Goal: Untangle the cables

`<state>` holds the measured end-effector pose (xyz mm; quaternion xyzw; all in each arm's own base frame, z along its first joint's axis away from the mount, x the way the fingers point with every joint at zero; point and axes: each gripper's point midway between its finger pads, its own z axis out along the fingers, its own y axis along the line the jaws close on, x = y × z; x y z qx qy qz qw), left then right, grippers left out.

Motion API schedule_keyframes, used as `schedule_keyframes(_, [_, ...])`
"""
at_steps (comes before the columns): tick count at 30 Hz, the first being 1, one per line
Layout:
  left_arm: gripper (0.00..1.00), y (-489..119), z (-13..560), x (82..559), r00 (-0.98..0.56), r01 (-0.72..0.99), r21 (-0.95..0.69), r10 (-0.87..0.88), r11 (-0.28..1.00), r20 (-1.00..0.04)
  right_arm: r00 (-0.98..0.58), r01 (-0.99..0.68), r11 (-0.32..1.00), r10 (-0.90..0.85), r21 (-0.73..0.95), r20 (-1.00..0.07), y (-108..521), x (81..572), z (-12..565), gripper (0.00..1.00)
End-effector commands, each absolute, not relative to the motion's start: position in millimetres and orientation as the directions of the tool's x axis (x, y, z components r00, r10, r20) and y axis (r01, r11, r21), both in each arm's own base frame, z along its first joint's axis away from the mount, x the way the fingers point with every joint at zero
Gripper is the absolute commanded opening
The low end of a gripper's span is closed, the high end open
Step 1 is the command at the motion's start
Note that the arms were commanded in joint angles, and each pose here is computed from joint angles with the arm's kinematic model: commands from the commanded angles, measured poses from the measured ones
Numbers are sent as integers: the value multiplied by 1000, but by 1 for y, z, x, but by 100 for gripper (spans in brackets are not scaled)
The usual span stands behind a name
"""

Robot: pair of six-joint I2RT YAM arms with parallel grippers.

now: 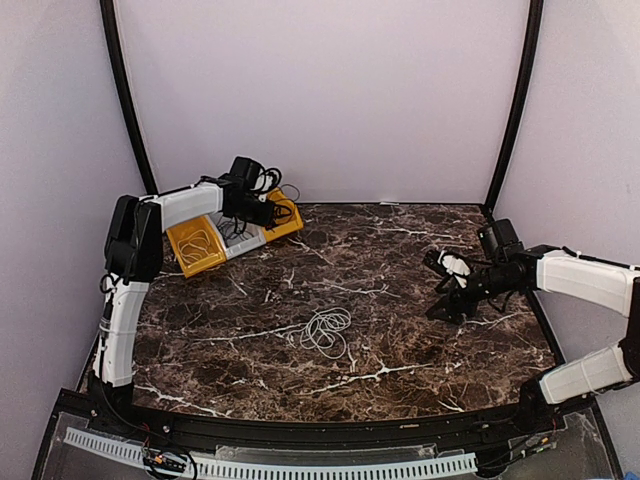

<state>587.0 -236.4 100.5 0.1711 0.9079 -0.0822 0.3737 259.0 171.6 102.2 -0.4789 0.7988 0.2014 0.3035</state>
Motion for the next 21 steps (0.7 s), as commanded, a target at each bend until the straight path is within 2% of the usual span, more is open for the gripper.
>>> schedule_keyframes(1, [12,-202,109,551,-736,353,112,349,929,-579,-314,-903,430,-638,13,-703,179,260,116,80])
schedule_keyframes(8, [12,-166,103,520,-780,292,231,371,928,-504,-305,-908,419,-644,10,-701,182,257,116,80])
schedule_keyframes(13, [12,-157,105,497,-787,301,232,379,925,-487,-299,-910,414,-645,8,-704,182,255,118,80])
schedule_keyframes(15, [14,-167,116,488,-757,321,185,369,929,-539,-297,-911,411,-646,7,-703,183,255,117,80])
schedule_keyframes(19, [30,-197,166,477,-631,355,96,314,930,-709,-298,-913,407,-649,11,-700,184,254,116,80])
schedule_keyframes(21, [39,-202,172,473,-601,362,76,295,929,-743,-296,-915,403,-653,11,-697,185,254,115,80])
